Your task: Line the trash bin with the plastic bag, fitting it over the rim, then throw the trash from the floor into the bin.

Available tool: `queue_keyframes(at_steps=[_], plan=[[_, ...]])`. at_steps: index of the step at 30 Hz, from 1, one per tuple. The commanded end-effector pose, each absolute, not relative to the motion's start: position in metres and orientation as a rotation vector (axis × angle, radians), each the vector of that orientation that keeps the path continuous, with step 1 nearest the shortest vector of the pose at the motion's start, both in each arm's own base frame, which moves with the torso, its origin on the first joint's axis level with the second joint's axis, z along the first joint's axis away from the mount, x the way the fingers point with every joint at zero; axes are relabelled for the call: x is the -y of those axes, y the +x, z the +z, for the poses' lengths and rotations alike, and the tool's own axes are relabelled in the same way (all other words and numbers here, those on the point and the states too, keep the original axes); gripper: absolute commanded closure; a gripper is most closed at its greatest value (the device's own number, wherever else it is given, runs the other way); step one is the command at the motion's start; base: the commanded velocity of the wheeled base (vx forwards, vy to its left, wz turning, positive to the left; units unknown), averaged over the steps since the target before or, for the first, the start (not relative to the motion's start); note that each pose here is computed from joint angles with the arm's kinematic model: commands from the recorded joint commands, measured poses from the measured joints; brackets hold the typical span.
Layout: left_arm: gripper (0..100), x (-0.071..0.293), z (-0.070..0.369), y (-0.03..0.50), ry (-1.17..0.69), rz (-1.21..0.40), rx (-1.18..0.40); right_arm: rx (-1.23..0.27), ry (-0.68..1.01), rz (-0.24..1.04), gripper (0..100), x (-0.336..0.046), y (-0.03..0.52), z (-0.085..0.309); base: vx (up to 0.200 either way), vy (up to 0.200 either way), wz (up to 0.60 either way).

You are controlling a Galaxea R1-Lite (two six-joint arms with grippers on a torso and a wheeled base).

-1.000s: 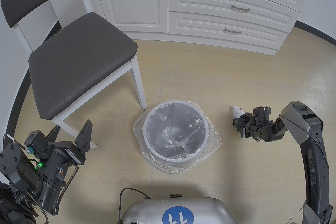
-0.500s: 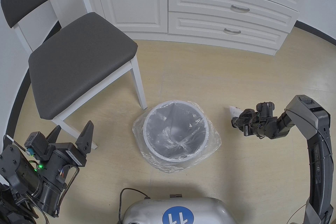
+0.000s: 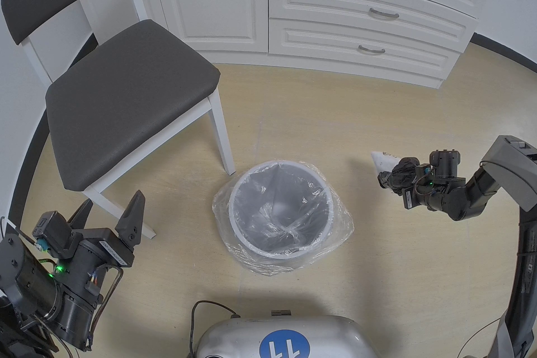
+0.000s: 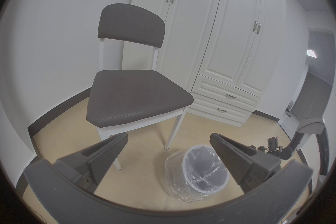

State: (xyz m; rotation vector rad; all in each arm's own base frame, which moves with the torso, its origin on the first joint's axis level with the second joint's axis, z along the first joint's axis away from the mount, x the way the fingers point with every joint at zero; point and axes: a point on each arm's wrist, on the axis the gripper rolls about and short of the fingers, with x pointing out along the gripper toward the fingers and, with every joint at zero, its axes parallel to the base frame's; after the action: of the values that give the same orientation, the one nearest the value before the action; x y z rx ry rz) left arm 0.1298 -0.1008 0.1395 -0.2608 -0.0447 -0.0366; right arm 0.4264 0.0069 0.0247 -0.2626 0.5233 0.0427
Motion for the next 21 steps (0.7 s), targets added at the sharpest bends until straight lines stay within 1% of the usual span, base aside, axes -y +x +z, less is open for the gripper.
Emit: queue_keyframes(at_steps=[1,5,11,16,18,20,21], plan=[[0,0.096,0.141,0.125,-0.266,-0.015,0.054,-0.428,-0.275,0.06,100,-0.007,0.398,0.072,0.0,0.0,0.0],[0,0.098,0.137,0.127,-0.179,-0.014,0.038,-0.361,-0.305,0.087,100,-0.008,0.375,0.088,0.0,0.0,0.0],[0,0.102,0.131,0.135,-0.053,-0.002,0.012,-0.247,-0.378,0.055,100,-0.003,0.343,0.119,0.0,0.0,0.0],[0,0.107,0.148,0.151,0.011,-0.029,0.084,-0.14,-0.42,0.041,100,-0.003,0.302,0.152,0.0,0.0,0.0],[0,0.105,0.155,0.159,0.04,-0.042,0.115,-0.115,-0.442,0.046,100,-0.005,0.288,0.16,0.0,0.0,0.0],[0,0.105,0.155,0.159,0.04,-0.042,0.115,-0.115,-0.442,0.046,100,-0.005,0.288,0.16,0.0,0.0,0.0],[0,0.099,0.159,0.163,0.055,-0.073,0.14,-0.095,-0.473,0.048,100,-0.006,0.271,0.167,0.0,0.0,0.0]])
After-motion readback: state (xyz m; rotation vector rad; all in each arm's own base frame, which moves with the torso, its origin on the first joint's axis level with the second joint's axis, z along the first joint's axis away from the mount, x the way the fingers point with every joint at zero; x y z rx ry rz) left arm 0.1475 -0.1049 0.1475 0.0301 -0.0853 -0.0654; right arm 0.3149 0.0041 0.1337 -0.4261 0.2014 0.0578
